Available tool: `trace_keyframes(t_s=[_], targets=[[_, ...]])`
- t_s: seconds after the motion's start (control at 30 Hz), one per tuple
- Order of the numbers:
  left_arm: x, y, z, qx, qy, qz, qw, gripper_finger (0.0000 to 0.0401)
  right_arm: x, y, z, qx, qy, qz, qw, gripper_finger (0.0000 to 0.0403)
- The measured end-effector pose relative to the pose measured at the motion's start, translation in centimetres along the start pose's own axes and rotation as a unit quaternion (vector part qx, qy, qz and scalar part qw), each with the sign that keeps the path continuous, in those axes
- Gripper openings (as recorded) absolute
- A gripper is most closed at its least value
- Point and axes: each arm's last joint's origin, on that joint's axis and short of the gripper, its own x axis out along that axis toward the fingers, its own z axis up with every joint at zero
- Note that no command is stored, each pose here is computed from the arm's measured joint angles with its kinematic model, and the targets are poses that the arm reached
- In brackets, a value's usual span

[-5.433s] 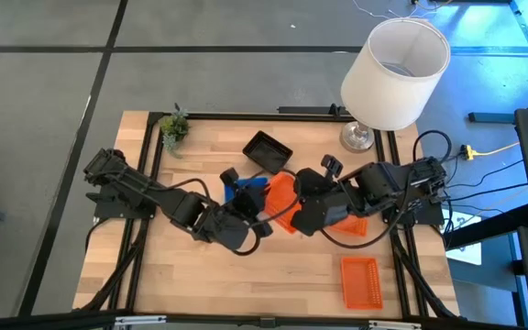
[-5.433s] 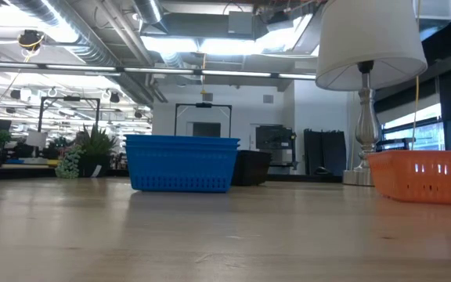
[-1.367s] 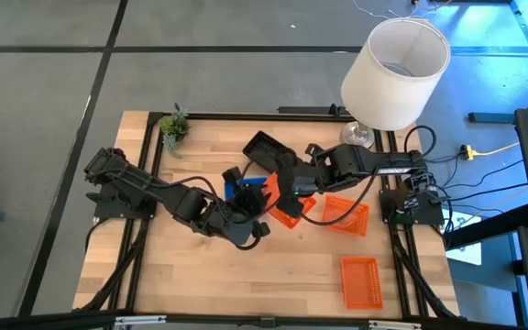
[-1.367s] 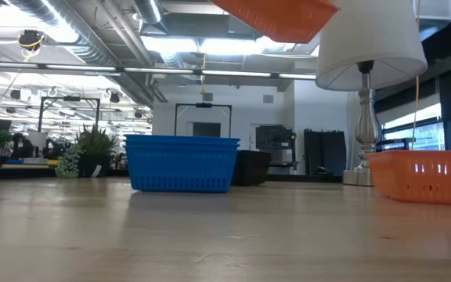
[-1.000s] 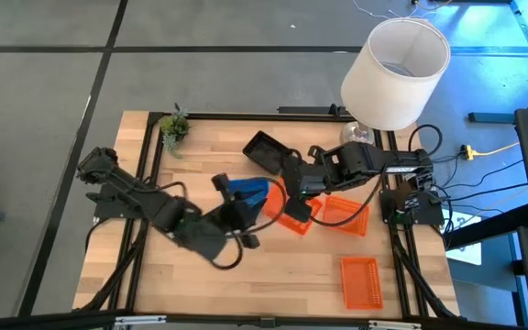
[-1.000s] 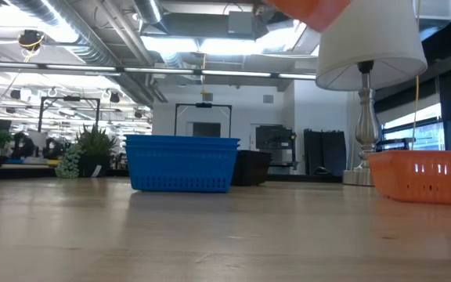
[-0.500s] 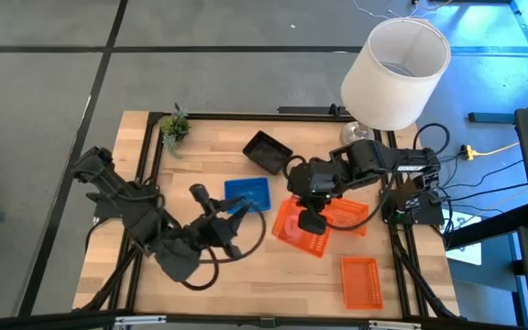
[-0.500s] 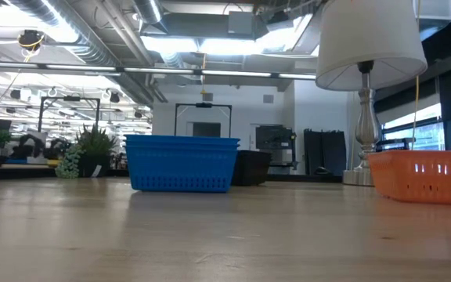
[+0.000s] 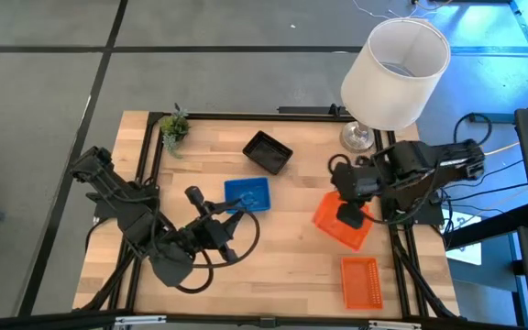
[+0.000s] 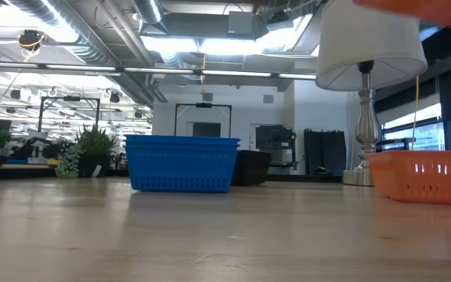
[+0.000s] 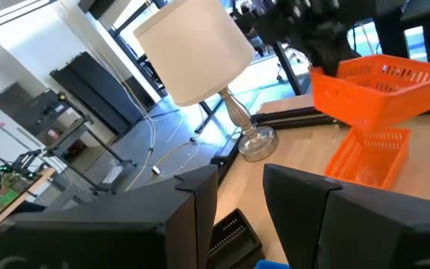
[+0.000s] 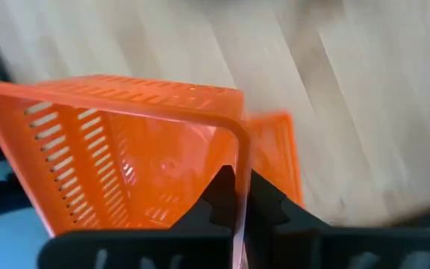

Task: Stack baskets by color
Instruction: Stack the bottom left orange bin on the top orange bin

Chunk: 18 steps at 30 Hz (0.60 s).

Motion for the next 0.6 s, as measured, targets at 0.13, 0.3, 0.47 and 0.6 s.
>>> trace_keyframes(t_s=[0.13,0.3,0.47,0.6], targets=[[0.3,0.1,0.0,-0.014,0.002,0.003,1.0,0.0104,2.3,-2.7,-1.8,0.026,0.037,-0.038,0.998,0.0002],[0.8,0.0,0.0,-0.043,0.003,-0.021,0.999,0.0105,5.1,-5.8,-2.8,0.04,0.078,-0.08,0.993,0.0002],[1.4,0.0,-0.1,-0.069,0.006,-0.044,0.997,0.0104,8.3,-7.5,-2.6,0.012,0.101,-0.085,0.991,0.0002],[1.5,0.0,-0.1,-0.079,0.007,-0.046,0.996,0.0105,10.2,-8.2,-2.5,0.002,0.112,-0.058,0.992,0.0002]])
